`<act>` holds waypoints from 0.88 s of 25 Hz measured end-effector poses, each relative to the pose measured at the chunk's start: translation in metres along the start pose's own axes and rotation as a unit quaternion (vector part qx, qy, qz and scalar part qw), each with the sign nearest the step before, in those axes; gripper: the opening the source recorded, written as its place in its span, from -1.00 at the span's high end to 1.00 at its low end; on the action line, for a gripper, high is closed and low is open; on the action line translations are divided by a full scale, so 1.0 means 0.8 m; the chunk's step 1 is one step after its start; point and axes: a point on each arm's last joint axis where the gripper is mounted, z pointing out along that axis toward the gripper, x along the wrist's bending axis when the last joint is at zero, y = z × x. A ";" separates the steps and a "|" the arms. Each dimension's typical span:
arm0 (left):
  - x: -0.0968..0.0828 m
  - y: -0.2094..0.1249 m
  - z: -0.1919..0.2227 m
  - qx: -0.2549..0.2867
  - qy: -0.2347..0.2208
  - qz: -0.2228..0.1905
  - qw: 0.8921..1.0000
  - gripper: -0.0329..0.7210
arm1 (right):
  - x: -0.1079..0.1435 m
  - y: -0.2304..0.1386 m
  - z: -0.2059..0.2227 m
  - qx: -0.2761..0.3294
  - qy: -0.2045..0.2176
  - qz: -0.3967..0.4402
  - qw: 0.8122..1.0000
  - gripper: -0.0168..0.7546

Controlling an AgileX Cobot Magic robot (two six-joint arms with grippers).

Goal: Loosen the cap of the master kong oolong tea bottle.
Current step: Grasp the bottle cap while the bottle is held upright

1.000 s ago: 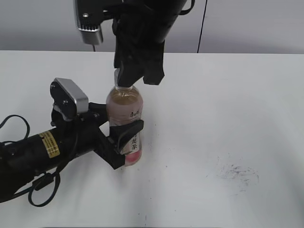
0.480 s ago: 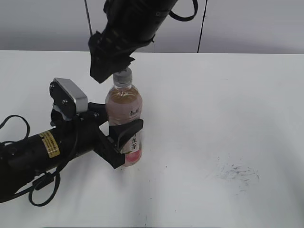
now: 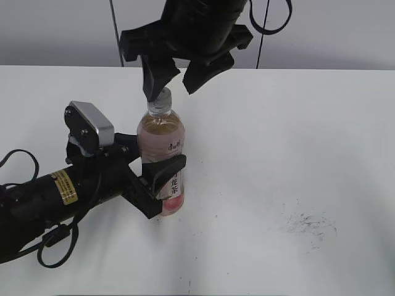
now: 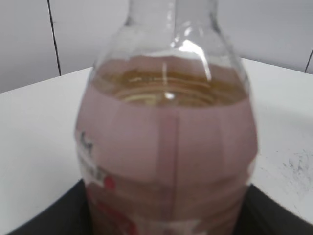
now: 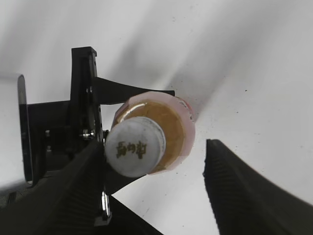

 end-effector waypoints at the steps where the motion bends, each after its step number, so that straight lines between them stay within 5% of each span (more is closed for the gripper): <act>1: 0.000 0.000 0.000 0.000 0.000 0.000 1.000 -0.14 | 0.001 0.000 0.000 0.000 0.002 0.001 1.000 -0.26; 14: 0.000 0.000 0.000 0.000 0.000 0.000 1.000 -0.14 | 0.003 0.001 0.019 0.010 0.027 0.017 0.999 -0.15; 18: 0.000 0.000 0.000 0.000 0.000 0.000 1.000 -0.14 | 0.002 0.001 0.027 0.019 0.024 0.016 0.999 0.17; 22: 0.000 0.000 0.000 0.000 0.000 0.000 1.000 -0.14 | 0.001 0.000 0.027 0.022 0.023 -0.048 0.998 0.17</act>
